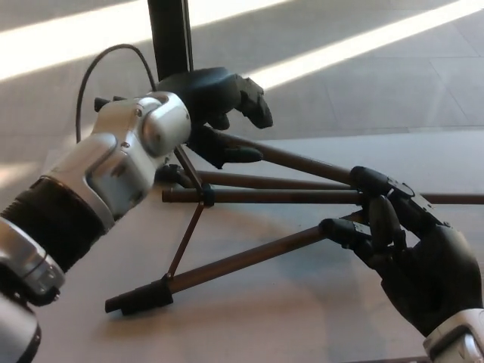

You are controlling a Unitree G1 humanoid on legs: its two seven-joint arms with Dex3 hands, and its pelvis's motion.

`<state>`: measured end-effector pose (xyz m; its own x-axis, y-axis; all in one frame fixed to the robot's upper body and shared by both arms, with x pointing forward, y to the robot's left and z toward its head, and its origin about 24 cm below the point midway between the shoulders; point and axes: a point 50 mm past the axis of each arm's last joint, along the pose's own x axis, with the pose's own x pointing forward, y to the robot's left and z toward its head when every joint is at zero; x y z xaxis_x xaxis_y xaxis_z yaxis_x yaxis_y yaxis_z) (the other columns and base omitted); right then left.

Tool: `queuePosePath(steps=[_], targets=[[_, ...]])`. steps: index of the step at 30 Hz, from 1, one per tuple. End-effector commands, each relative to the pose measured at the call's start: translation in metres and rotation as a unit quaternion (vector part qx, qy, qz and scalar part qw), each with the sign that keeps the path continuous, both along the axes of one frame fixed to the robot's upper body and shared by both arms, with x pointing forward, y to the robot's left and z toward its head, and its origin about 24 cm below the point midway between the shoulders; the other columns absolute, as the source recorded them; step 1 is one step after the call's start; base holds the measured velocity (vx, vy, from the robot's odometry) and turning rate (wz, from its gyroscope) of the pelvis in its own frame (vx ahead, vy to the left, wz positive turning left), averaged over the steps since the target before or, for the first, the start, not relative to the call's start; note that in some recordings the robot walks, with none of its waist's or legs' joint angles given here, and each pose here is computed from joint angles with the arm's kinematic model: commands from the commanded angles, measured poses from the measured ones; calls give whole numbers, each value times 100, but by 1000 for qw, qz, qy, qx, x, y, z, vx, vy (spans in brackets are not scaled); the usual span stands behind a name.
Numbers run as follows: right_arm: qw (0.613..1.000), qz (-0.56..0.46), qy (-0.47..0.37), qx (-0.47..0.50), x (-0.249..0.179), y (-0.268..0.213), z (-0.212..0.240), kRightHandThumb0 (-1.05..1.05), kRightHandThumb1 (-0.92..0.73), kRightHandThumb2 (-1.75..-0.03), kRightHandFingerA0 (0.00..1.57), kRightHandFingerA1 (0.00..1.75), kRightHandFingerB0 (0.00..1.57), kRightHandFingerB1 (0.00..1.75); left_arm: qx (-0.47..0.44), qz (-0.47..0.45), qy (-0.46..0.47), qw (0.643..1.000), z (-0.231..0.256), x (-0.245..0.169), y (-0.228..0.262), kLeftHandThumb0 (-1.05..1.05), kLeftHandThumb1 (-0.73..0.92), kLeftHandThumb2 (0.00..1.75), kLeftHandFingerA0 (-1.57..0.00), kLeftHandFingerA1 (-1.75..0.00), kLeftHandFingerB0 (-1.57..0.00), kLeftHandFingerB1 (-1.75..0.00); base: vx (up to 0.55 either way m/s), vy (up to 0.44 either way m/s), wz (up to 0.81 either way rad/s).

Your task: Use both hands of the robot to pick up the tripod lying in the middle of the desk and make it stand upright on the desk

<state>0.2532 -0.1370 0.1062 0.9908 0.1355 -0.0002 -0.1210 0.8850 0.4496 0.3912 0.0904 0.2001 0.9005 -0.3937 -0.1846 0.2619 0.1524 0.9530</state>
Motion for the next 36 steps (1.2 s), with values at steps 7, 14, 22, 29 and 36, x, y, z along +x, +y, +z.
queuePosePath(steps=[7,14,22,29,36], targets=[[997,-12,71,-5,-14,-2,-22,-66,-72,-62,65,92,59,57,374,-64,-104,919,-17,0,-20,-92,65,101,-7,-54,-25,-51,0,0,0],[997,-9,74,-5,-16,-2,-23,-64,-72,-62,64,93,60,56,465,-58,-167,868,-29,3,-12,-93,59,95,-5,-32,-19,-45,0,0,0],[997,-3,72,-15,-20,-1,-26,-63,-74,-62,62,91,60,55,476,-64,-268,835,-35,3,-12,-58,76,63,-44,-50,-34,-39,0,0,0],[997,-2,76,-27,-25,-1,-30,-63,-75,-63,64,92,60,55,348,-90,-324,875,-43,-3,-18,-35,56,58,-104,-136,-51,-54,0,0,0],[996,-14,86,-29,-28,0,-33,-64,-73,-62,67,94,62,57,377,-55,-252,890,-57,-3,-19,-55,62,63,-91,-152,-87,-99,0,0,0]])
